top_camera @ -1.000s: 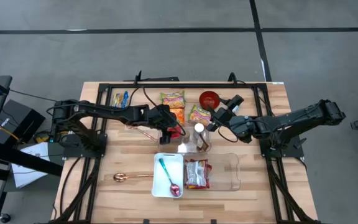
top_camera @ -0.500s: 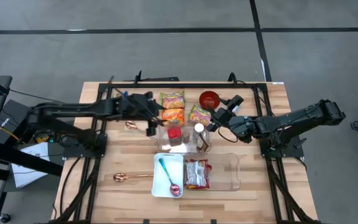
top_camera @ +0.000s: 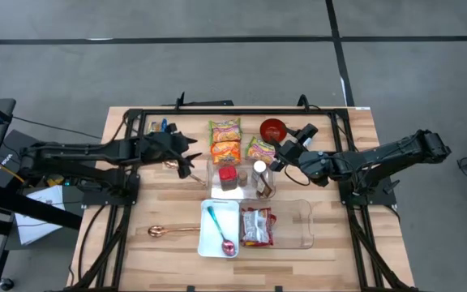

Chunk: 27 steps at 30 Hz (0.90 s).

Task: Pick & Place Food Item
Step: Put the gold spice bottle into the top transparent bin

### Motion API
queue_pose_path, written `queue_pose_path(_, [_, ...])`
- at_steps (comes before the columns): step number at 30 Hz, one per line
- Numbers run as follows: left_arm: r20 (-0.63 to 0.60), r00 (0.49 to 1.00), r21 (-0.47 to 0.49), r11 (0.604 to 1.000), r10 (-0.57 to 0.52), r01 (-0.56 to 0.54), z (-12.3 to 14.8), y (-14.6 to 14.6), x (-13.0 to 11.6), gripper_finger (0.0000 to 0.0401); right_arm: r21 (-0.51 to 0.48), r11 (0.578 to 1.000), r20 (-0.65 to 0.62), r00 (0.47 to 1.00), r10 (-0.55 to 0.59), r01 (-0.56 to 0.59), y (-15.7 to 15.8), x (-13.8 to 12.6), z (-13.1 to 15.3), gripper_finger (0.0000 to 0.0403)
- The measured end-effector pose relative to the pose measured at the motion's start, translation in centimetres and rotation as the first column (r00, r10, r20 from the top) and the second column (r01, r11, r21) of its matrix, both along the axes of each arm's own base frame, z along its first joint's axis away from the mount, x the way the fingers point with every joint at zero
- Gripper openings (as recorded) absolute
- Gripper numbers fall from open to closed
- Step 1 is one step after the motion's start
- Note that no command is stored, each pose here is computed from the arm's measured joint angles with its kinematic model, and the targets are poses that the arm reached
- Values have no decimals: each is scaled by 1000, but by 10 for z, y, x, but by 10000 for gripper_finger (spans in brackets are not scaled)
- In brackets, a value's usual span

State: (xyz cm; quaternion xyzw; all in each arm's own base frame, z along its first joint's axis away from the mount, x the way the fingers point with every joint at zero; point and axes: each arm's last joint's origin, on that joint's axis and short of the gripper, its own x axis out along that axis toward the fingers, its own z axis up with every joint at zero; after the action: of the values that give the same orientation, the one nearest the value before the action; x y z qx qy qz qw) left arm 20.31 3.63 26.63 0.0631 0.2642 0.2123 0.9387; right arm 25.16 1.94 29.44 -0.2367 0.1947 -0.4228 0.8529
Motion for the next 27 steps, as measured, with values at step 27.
queue_pose_path(27, [285, 945, -61, 981, -158, 183, -21, -44, 6, 213, 306, 836, -68, 886, -459, 456, -96, -35, -39, 221])
